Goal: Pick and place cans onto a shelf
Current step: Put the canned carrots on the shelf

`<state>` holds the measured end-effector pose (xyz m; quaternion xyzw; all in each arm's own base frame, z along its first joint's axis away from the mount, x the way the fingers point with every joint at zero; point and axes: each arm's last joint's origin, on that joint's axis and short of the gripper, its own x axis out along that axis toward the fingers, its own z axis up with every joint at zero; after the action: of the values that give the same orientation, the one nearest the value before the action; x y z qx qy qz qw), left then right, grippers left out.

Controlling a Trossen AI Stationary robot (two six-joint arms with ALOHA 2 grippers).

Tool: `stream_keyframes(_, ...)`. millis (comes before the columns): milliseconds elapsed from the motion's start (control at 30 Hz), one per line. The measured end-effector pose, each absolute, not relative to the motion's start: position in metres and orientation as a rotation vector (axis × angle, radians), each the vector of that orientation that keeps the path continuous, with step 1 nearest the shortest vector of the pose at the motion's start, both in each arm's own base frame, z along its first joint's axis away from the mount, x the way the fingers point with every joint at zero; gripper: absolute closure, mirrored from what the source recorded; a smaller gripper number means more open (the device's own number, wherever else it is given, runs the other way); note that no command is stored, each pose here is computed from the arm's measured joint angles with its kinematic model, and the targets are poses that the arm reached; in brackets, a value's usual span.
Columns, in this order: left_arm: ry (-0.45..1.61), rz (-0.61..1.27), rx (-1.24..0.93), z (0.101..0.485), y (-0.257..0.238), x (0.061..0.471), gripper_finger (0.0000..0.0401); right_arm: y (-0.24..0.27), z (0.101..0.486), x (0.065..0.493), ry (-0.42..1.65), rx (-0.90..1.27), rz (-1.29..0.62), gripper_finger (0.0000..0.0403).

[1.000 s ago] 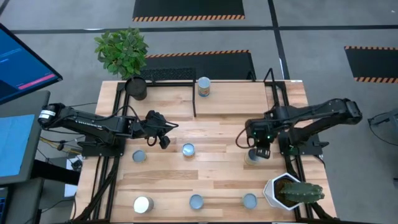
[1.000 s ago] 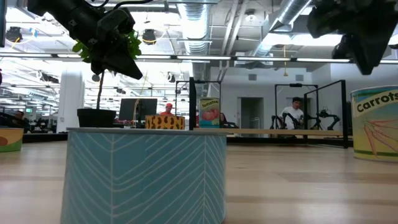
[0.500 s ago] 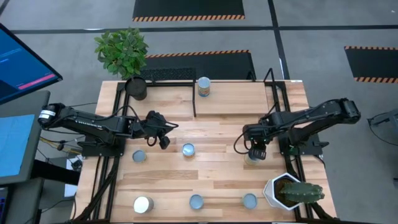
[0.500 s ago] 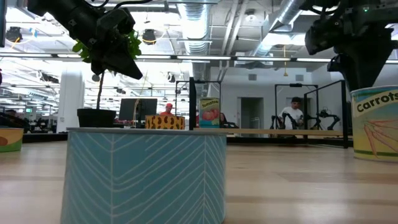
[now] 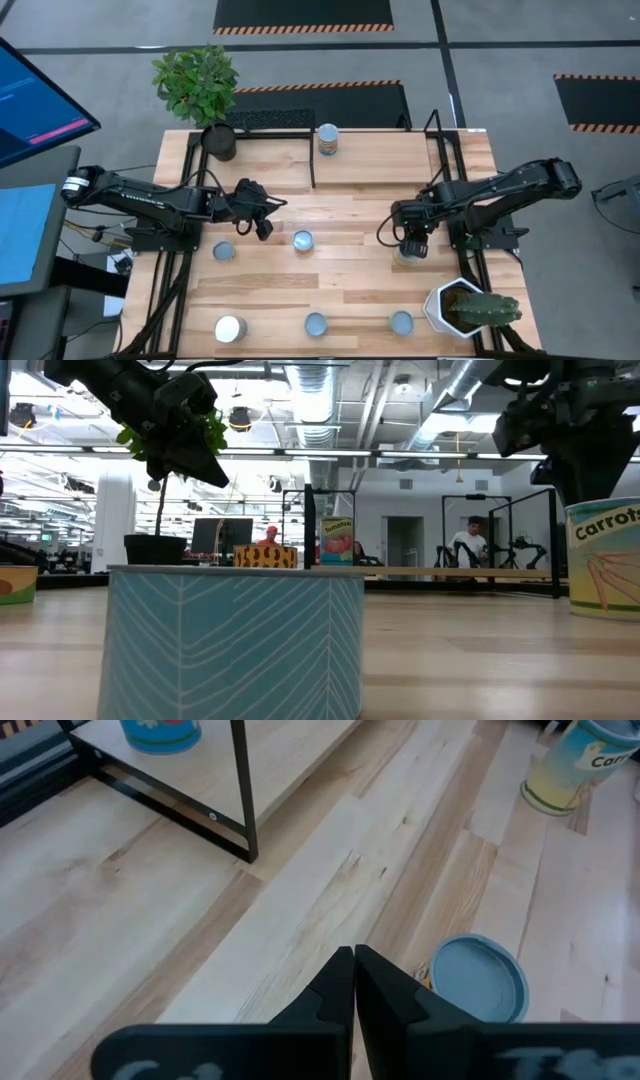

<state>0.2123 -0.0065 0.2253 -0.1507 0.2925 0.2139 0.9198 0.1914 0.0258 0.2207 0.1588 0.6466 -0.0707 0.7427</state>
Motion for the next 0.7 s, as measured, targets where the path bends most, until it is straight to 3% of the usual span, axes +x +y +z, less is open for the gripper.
stream_keyframes(133, 0.602, 0.439, -0.305, 0.225, -0.006, 0.212, 0.0401, 0.026, 0.221, 0.193, 1.407, 0.355, -0.144, 0.0265)
stream_keyframes(400, 0.603, 0.438, -0.303, 0.225, -0.006, 0.212, 0.0401, 0.027, 0.221, 0.195, 1.383, 0.373, -0.131, 0.0389)
stream_keyframes(700, 0.603, 0.438, -0.302, 0.225, -0.006, 0.212, 0.0401, 0.01, 0.254, 0.21, 1.262, 0.373, -0.174, 0.0398)
